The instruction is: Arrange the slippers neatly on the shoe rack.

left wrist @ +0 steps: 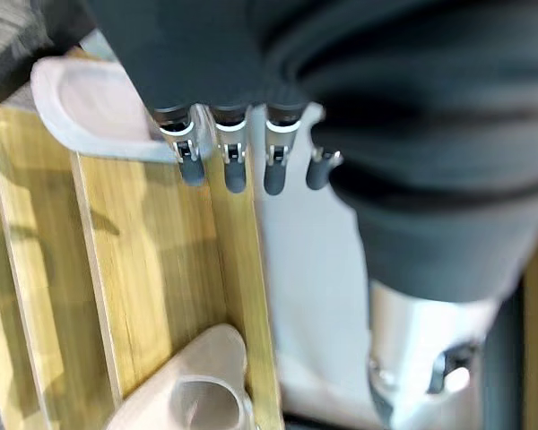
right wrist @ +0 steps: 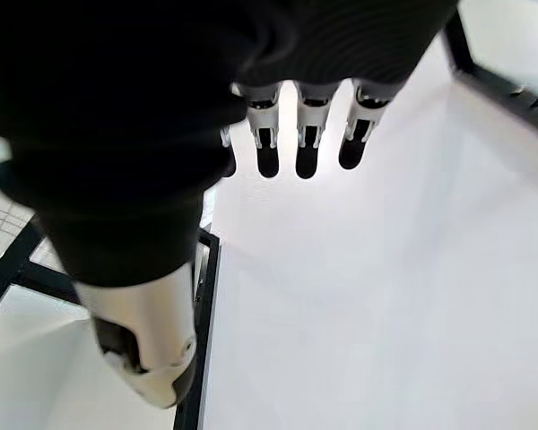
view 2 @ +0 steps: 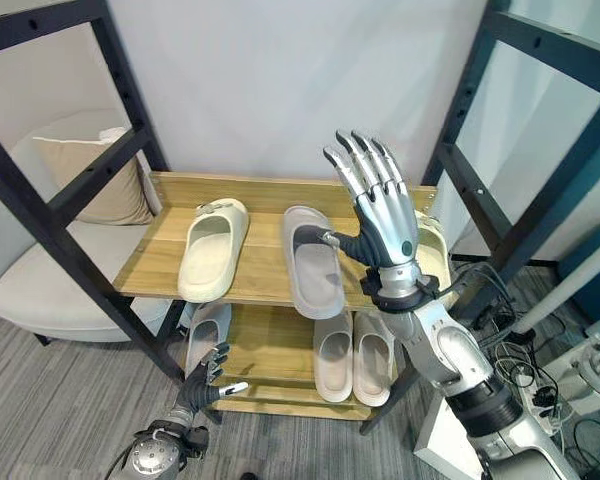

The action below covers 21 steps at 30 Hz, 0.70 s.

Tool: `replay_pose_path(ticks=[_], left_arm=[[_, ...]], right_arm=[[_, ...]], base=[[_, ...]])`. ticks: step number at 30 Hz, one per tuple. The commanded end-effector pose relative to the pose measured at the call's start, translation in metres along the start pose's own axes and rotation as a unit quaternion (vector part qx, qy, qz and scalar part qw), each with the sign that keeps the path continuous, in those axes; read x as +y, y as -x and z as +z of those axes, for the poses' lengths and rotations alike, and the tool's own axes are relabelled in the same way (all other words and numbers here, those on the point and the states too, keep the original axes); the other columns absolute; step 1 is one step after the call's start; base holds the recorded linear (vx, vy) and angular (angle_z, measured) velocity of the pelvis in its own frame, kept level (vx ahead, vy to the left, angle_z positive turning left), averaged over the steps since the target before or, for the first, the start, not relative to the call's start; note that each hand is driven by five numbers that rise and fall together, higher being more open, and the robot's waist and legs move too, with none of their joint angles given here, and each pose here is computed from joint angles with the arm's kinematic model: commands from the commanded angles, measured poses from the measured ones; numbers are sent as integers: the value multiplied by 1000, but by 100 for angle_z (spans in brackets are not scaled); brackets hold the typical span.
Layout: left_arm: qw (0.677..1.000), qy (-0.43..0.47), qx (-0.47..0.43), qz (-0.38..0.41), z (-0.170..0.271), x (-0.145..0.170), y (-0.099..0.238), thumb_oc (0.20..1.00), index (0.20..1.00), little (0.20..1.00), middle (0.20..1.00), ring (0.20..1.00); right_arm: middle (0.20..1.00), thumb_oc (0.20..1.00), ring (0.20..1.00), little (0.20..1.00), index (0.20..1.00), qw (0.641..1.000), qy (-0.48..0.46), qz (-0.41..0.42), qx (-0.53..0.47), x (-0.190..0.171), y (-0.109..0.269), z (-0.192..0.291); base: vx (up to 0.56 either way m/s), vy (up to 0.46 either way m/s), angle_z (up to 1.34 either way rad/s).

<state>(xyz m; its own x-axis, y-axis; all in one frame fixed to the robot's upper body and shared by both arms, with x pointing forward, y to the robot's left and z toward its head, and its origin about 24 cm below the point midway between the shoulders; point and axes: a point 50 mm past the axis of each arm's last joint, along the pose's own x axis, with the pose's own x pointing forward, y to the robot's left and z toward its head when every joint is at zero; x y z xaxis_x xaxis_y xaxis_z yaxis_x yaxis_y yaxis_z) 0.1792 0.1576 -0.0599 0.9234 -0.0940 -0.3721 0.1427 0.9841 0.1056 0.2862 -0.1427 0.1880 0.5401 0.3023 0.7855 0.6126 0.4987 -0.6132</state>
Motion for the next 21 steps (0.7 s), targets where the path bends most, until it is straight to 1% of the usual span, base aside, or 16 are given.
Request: replay_pose_path(ticks=[1,5,9,12,17,21], left_arm=[[998,2,-62,3,25,12,-13,1000,1000,1000,1000,1000],[998,4,-57,9,23,17,-12,1000,1000,1000,1000,1000],[998,8,-59,15,25,20,-10,1000,1000,1000,1000,1000],[998,11,-53,15,21,21,-7,1000,1000,1000,1000,1000],[999,16,-48,16,19,22,-5,1000,1000,1000,1000,1000],[999,26,-43,19,17,24,-3,1000,1000,1000,1000,1000]], right_arm=[[1000,1000,1000,1000,1000,999,-20,-14,23,-4,-16,-5],[1000,1000,1000,1000,1000,993,-43,45,97,21,0,-21],[1000,1000,1000,1000,1000,988,-49,77,128,31,15,-26],[1000,1000,1000,1000,1000,975,-57,113,181,44,32,-39],[1000,1000,1000,1000,1000,965,-57,135,219,54,39,-50],[1000,1000,1000,1000,1000,955,-53,145,252,60,32,-63]], base=[[32,9,7],[51,11,15],[41,7,13],[19,3,4],[0,0,0],[0,0,0]])
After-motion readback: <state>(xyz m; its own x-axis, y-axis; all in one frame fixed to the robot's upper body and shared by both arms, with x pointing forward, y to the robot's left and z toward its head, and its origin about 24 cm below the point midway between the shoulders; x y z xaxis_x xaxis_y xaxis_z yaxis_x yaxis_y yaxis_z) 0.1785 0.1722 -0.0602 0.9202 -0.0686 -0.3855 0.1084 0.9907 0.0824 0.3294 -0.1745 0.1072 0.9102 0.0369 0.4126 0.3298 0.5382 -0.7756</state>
